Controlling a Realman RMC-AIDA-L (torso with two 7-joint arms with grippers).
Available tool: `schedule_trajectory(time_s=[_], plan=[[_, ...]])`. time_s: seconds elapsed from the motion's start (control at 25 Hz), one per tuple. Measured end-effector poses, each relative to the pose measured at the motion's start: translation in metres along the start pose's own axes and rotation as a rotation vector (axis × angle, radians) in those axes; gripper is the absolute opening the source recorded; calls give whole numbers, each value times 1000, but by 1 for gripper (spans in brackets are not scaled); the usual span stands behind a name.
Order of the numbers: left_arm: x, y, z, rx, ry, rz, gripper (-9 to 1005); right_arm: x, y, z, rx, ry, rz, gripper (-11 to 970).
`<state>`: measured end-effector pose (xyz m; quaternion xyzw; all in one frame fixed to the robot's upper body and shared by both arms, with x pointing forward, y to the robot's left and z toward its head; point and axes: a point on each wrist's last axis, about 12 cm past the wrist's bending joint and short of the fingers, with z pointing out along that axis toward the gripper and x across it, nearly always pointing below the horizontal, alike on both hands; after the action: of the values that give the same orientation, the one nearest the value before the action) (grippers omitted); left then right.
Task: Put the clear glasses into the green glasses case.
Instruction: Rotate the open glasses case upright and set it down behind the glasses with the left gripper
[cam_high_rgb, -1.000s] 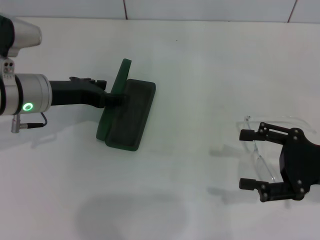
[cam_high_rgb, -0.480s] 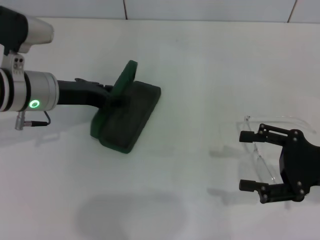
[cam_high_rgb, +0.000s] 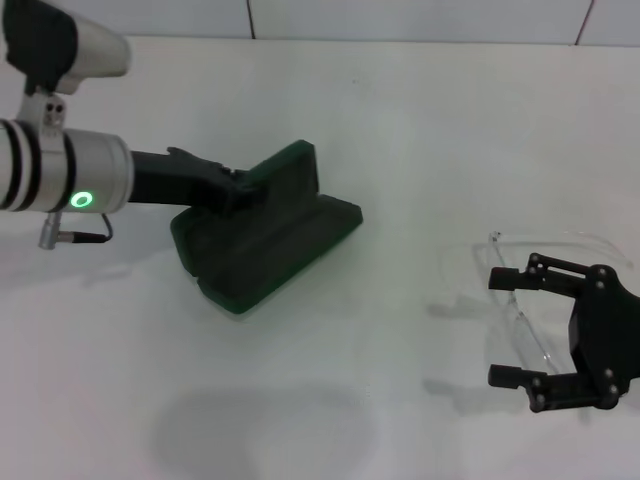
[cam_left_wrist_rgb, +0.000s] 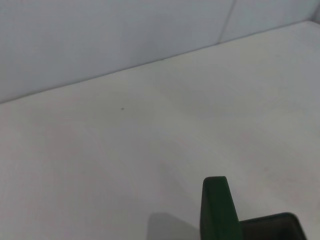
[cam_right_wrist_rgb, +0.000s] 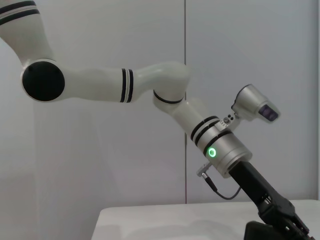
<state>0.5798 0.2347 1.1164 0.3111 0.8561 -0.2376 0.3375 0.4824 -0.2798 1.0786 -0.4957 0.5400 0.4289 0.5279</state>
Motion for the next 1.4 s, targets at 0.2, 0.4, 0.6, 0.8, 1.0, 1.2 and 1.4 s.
schedule_trajectory(time_s=[0.2,0.4,0.6,0.8,1.0,1.2,1.4], plan=[[-10,-13,4,19,10,100,205,2,2,-2,6,2,-10,854],[-26,-26,12,48,5,274,206,3,5,-3,7,-1,-11,853],[-44,-38,22,59,-36,444,215,3,7,-1,4,-8,-7,852],[-55,-56,33,104,-97,624,230,6,12,1,0,-14,5,851],[-61,-68,44,149,-89,725,245,10,19,0,2,-28,3,850],[-60,-73,56,193,-47,779,260,12,26,1,-9,-52,-5,849],[-66,-75,65,215,-24,793,274,14,30,5,-12,-65,1,849]])
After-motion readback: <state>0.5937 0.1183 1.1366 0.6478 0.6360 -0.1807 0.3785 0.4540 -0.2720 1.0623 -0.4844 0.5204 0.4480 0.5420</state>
